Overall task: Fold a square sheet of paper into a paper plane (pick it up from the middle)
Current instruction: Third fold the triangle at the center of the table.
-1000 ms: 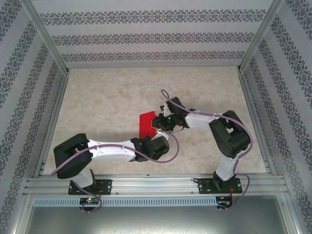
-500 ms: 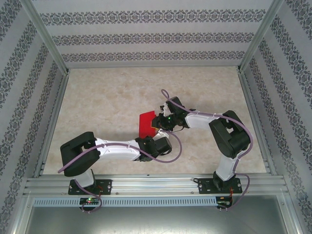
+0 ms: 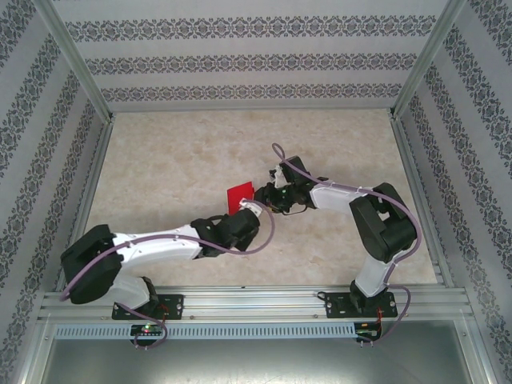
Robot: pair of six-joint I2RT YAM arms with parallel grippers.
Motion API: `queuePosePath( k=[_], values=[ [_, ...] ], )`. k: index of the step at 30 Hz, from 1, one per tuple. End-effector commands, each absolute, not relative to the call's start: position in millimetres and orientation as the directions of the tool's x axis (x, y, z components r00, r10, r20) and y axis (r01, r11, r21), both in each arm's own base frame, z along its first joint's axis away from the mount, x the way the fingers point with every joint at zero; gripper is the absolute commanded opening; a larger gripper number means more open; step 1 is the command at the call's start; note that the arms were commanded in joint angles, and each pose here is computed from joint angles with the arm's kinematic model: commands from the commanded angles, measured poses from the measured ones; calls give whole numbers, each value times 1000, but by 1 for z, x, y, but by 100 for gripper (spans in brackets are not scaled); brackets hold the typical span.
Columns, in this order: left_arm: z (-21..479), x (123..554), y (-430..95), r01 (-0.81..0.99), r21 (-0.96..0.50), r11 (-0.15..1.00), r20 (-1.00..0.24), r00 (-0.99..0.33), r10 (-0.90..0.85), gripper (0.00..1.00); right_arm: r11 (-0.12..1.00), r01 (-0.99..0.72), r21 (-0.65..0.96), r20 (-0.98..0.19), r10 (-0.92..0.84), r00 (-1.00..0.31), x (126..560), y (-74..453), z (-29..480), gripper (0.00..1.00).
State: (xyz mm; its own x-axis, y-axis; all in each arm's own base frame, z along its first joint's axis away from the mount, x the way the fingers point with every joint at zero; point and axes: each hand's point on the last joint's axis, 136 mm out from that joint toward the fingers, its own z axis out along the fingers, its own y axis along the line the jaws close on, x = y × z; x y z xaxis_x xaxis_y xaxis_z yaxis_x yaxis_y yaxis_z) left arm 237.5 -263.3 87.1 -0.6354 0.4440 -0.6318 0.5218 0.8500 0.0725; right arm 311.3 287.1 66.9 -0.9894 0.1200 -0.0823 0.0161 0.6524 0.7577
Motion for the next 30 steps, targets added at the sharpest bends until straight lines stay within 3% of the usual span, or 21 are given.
queuePosePath(
  k=[1, 7, 13, 19, 30],
  values=[
    [93, 234, -268, 543, -60, 838, -647, -660, 381, 0, 663, -19, 749, -138, 127, -982, 315, 278, 80, 35],
    [94, 231, -267, 564, -203, 800, -630, -701, 334, 0, 630, -90, 772, -209, 118, -971, 326, 284, 104, 37],
    [90, 225, -272, 571, -318, 757, -571, -752, 328, 0, 598, -159, 785, -250, 71, -966, 337, 305, 129, 27],
    [91, 231, -263, 519, -404, 754, -538, -801, 263, 0, 614, -133, 778, -169, 0, -986, 335, 327, 99, 17],
    [81, 242, -257, 442, -520, 731, -437, -873, 217, 0, 755, -143, 640, -63, -133, -989, 318, 321, 30, 17]
  ],
)
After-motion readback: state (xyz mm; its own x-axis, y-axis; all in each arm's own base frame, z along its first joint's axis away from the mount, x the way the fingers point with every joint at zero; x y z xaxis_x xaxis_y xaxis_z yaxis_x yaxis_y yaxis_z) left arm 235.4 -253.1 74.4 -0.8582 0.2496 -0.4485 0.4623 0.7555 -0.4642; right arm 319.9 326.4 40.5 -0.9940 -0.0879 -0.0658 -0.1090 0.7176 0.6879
